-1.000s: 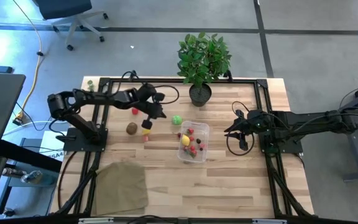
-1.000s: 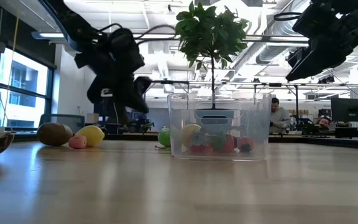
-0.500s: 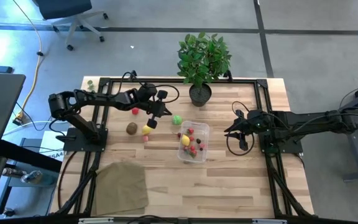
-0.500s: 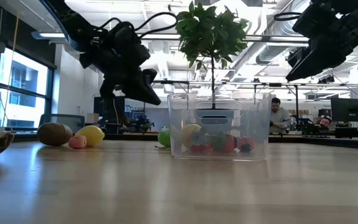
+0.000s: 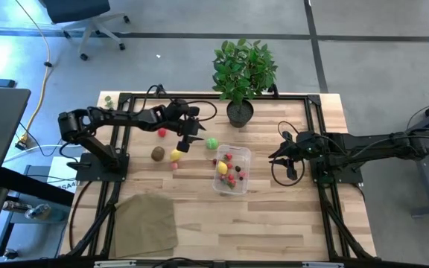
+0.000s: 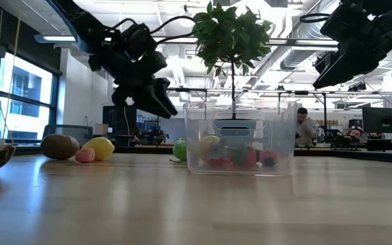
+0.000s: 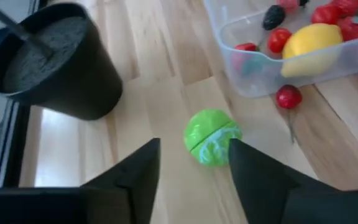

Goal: Pick and placing Produce into tupperware
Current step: Put the green cabbage into the transparent container

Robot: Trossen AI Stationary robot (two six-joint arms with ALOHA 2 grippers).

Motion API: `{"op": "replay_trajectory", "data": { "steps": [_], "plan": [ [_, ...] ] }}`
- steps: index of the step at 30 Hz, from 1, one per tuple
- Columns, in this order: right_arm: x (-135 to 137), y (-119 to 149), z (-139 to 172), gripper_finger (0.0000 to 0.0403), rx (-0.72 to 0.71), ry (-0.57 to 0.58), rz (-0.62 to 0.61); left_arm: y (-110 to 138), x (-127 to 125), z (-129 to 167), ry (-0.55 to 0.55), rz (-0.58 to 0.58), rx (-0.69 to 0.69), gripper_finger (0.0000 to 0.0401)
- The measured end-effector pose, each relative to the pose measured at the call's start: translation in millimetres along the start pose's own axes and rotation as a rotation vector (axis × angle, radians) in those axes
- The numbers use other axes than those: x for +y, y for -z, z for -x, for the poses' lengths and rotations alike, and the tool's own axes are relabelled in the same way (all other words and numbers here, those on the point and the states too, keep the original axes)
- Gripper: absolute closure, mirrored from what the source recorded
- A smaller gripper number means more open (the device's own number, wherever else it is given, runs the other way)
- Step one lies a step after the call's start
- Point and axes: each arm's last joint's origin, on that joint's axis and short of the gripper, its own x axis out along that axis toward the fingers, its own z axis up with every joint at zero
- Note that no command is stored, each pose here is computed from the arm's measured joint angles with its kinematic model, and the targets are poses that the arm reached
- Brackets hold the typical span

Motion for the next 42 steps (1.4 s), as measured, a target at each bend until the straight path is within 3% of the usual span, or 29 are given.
{"op": "replay_trajectory", "data": {
  "steps": [11,23,32,42],
  "plan": [
    [0.1,0.0,0.0,0.0329,0.0,0.0,0.0,-11.9,7.3,-20.8,0.084,0.05,0.098,0.0135],
    [0.1,0.0,0.0,0.0329,0.0,-0.001,0.0,-15.0,16.2,-43.9,0.173,0.134,0.169,0.0103],
    [0.1,0.0,0.0,0.0329,0.0,0.0,0.0,-18.3,9.3,-50.6,0.178,0.061,0.176,0.0079],
    [0.0,0.0,0.1,0.0329,0.0,0.0,0.0,-13.7,5.2,-62.1,0.199,0.064,0.18,0.0055]
  ]
}}
